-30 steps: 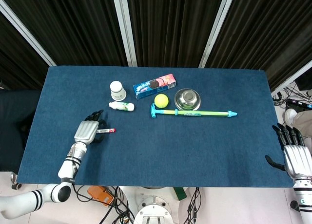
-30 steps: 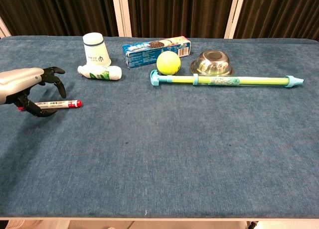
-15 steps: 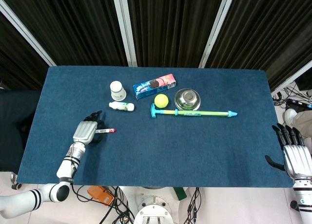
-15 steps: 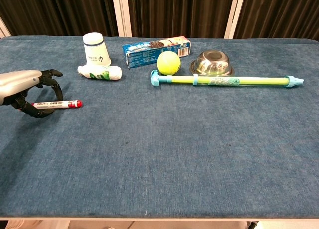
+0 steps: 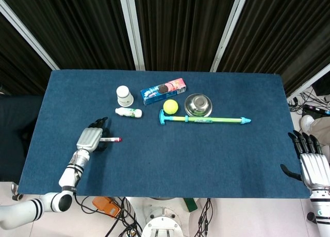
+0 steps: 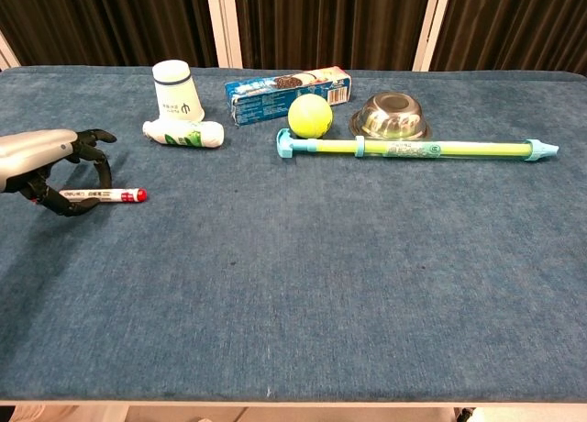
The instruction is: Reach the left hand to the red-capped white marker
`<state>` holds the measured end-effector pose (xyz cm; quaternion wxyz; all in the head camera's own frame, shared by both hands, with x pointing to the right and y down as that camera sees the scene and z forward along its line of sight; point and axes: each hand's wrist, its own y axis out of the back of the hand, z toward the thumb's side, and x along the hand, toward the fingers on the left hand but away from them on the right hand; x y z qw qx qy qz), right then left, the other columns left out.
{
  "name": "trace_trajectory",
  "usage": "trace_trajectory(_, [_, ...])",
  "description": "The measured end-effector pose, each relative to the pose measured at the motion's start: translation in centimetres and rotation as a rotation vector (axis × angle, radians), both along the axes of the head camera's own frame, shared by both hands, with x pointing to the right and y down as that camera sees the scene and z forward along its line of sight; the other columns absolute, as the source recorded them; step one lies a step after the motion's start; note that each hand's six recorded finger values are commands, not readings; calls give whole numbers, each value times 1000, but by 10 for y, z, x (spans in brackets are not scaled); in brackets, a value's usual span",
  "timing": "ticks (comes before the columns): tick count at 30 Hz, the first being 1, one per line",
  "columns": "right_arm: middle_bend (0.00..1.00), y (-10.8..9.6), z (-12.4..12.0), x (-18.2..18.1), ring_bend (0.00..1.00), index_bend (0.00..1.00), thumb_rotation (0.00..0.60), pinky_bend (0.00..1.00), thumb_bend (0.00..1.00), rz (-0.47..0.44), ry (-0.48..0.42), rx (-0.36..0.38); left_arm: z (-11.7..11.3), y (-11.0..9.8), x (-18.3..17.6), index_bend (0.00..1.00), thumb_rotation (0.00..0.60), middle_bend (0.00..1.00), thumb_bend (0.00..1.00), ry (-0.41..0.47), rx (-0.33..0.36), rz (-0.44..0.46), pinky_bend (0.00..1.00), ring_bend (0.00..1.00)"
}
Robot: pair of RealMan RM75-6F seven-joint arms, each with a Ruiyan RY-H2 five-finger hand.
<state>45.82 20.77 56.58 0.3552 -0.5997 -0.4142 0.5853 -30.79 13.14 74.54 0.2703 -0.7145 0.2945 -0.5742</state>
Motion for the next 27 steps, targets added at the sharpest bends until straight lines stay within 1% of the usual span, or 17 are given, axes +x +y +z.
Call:
trace_trajectory(6, [101, 0, -1, 0, 79, 134, 600, 65, 333, 2, -3, 2, -8, -5, -4, 544, 600, 0, 506, -3, 14, 1, 165, 0])
trace_trajectory(12, [101, 0, -1, 1, 79, 134, 600, 65, 333, 7, -5, 2, -31, -19, -1, 544, 600, 0, 507, 55, 44, -16, 166, 0])
trace_trajectory(14, [101, 0, -1, 1, 79, 134, 600, 65, 333, 7, -5, 3, -45, -26, 2, 544, 600, 0, 506, 99, 54, -28, 166, 0])
trace_trajectory(18, [101, 0, -1, 1, 79, 134, 600, 65, 332, 7, -6, 3, -79, -42, 8, 544, 600, 0, 502, 220, 68, -67, 166, 0])
trace_trajectory(22, [101, 1, -1, 0, 79, 134, 600, 65, 333, 5, -5, 2, -117, -60, 12, 544, 600, 0, 500, 370, 69, -115, 166, 0])
trace_trajectory(27, [101, 1, -2, 2, 79, 134, 600, 65, 332, 13, -10, 3, -164, -82, 12, 544, 600, 0, 498, 525, 74, -149, 166, 0])
